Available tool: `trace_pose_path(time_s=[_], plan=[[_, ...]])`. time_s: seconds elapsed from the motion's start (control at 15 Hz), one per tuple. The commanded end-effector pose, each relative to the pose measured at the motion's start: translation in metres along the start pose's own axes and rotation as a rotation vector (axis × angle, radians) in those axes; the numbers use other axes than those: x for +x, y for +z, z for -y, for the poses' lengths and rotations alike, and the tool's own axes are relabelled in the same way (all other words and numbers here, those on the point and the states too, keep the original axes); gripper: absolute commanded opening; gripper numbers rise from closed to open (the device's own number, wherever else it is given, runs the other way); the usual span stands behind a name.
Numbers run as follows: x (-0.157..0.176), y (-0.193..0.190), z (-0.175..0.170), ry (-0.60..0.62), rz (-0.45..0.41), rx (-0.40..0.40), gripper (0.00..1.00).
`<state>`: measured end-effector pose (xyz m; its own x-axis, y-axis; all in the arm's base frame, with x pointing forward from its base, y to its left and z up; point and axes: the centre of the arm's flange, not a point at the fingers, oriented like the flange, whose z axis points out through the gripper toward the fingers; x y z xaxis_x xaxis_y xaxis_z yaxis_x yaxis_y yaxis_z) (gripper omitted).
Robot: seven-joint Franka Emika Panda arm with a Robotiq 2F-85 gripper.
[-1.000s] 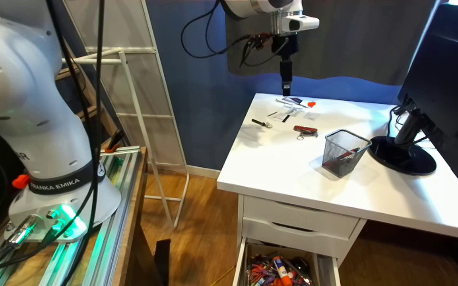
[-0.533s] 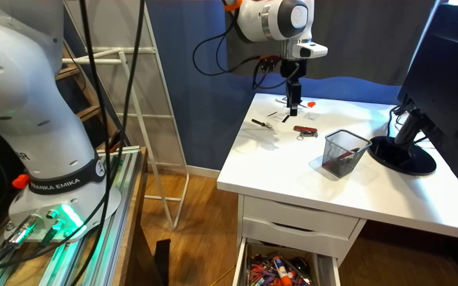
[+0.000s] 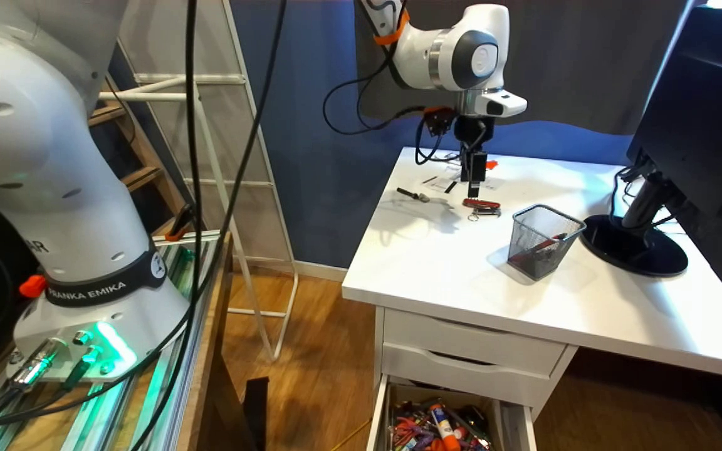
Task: Put the black object in the stationary holder
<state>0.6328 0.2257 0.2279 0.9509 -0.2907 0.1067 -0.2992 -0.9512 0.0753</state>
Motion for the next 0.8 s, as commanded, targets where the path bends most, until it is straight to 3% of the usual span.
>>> trace_pose_path(time_s=[0.0, 0.27, 0.33, 0.47, 0.67, 0.73], plan=[[0.021, 0.018, 0.020, -0.009, 0.007, 0.016, 1.00], [0.028, 0.031, 0.020, -0.003, 0.024, 0.025, 1.00], [0.030, 0.034, 0.018, -0.003, 0.028, 0.027, 0.95], [0.033, 0.040, 0.014, 0.002, 0.036, 0.039, 0.71], [0.036, 0.049, 0.014, -0.014, 0.045, 0.055, 0.62], [0.036, 0.052, 0.015, -0.022, 0.044, 0.055, 0.51]])
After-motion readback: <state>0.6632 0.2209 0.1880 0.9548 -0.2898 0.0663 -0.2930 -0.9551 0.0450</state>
